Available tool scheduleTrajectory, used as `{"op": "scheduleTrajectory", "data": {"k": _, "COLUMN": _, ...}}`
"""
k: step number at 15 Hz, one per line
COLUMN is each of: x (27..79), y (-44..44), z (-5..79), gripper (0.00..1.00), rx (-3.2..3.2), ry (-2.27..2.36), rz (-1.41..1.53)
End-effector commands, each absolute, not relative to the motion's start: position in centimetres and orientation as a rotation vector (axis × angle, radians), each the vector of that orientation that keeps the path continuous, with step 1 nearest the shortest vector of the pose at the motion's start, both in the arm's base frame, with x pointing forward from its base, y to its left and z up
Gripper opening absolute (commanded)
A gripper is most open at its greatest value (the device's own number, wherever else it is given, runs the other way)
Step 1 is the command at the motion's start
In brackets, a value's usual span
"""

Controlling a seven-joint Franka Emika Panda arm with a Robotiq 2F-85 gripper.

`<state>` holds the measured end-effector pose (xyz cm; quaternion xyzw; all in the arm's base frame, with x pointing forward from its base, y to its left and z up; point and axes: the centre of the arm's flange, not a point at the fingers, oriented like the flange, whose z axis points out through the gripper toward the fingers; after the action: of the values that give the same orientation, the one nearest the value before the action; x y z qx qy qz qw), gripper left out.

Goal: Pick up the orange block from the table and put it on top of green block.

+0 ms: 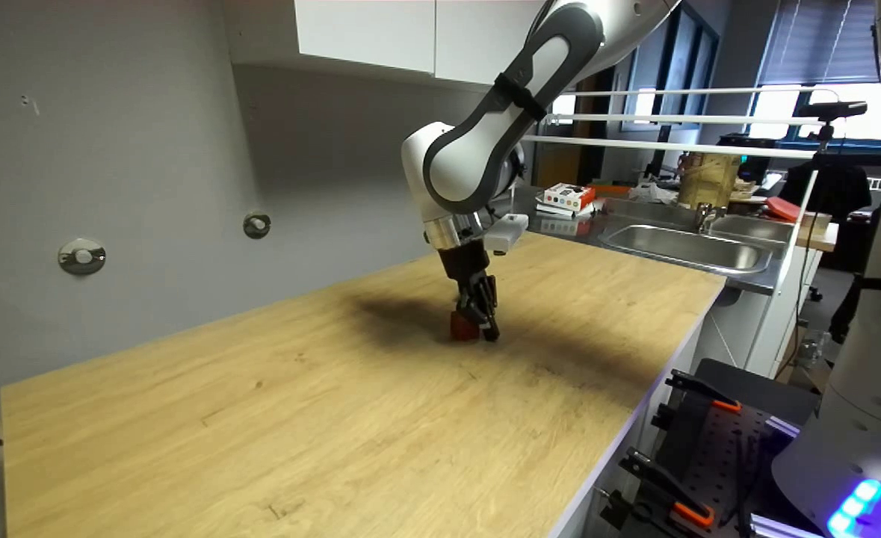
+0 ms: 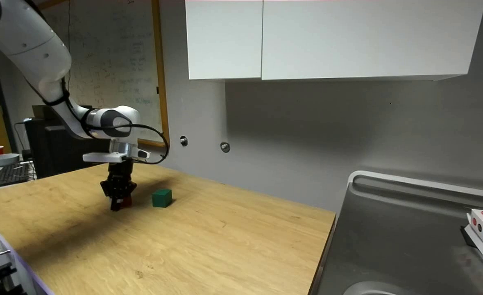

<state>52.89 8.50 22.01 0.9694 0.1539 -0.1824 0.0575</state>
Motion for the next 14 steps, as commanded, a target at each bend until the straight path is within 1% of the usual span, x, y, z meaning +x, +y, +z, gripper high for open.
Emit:
{"op": "scheduleTrajectory", "data": {"k": 1, "x": 53.8, "y": 8.9, "z": 23.1, "gripper": 0.40, "rx": 2.912, "ry": 0.506, "rz": -0.532}}
{"op": "scheduleTrajectory", "data": {"k": 2, "x": 53.8, "y": 9.1, "z": 23.4, "gripper": 0.46, "rx": 2.907, "ry": 0.515, "rz": -0.516}}
{"op": "scheduleTrajectory", "data": {"k": 3, "x": 53.9, "y": 9.3, "z": 23.8, "gripper": 0.55, "rx": 2.904, "ry": 0.527, "rz": -0.499}}
{"op": "scheduleTrajectory", "data": {"k": 5, "x": 54.1, "y": 9.9, "z": 24.2, "gripper": 0.69, "rx": 2.907, "ry": 0.545, "rz": -0.477}}
{"op": "scheduleTrajectory", "data": {"k": 6, "x": 54.2, "y": 10.2, "z": 24.3, "gripper": 0.78, "rx": 2.910, "ry": 0.563, "rz": -0.467}}
{"op": "scheduleTrajectory", "data": {"k": 9, "x": 54.7, "y": 11.1, "z": 24.7, "gripper": 0.99, "rx": 2.915, "ry": 0.600, "rz": -0.444}}
{"op": "scheduleTrajectory", "data": {"k": 10, "x": 54.9, "y": 11.3, "z": 24.7, "gripper": 1.00, "rx": 2.918, "ry": 0.615, "rz": -0.439}}
{"op": "scheduleTrajectory", "data": {"k": 14, "x": 55.5, "y": 11.5, "z": 24.5, "gripper": 1.00, "rx": 2.925, "ry": 0.674, "rz": -0.437}}
